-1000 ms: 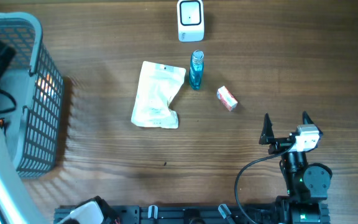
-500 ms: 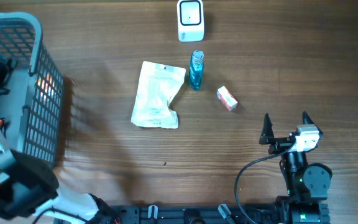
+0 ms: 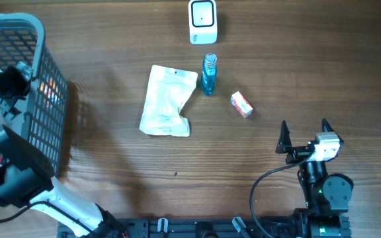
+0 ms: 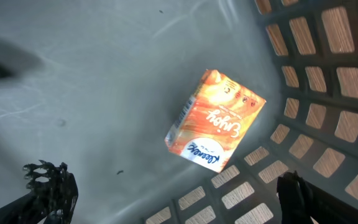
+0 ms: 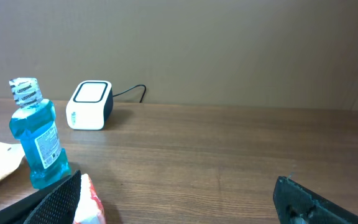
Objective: Scan the item barcode
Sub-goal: 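Reach into the basket and grasp the second orange tissue pack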
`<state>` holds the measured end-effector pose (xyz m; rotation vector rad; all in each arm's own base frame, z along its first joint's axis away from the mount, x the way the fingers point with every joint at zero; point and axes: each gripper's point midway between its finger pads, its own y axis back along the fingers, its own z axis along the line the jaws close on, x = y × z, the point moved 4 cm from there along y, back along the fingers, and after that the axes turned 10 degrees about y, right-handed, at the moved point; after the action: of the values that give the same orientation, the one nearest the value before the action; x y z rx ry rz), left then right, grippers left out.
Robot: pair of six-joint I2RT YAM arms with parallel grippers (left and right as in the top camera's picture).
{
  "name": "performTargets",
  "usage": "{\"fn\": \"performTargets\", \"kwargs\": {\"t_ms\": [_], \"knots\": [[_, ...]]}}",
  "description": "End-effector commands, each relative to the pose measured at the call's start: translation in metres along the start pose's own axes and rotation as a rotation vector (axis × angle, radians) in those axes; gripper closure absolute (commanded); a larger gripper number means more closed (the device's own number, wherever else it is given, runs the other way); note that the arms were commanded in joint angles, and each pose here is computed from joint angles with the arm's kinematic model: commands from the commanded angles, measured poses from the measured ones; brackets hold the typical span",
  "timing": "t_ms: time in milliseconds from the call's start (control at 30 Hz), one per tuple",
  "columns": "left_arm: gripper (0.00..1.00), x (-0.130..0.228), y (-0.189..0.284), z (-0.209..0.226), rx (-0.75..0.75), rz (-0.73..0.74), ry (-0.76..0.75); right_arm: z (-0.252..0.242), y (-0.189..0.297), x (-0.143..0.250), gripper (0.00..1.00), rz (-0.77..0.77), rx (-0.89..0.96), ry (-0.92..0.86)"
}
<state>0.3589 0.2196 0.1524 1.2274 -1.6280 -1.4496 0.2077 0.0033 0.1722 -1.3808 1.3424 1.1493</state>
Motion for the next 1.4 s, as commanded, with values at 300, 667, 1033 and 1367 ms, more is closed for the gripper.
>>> {"fn": "performTargets", "kwargs": {"t_ms": [300, 667, 1033, 1367], "knots": [[0.01, 0.025, -0.047, -0.035, -0.002, 0.074, -0.199, 0.0, 0.0, 0.0, 0.0, -0.002, 0.005, -0.005], [0.22, 0.021, -0.066, -0.02, -0.125, 0.055, -0.201, 0.0, 0.0, 0.0, 0.0, -0.002, 0.005, -0.005], [0.37, 0.027, -0.078, -0.014, -0.141, 0.079, -0.2, 0.0, 0.0, 0.0, 0.0, -0.002, 0.005, -0.004], [0.96, 0.035, -0.092, -0.006, -0.153, 0.096, -0.199, 0.0, 0.0, 0.0, 0.0, -0.002, 0.005, -0.004]]}}
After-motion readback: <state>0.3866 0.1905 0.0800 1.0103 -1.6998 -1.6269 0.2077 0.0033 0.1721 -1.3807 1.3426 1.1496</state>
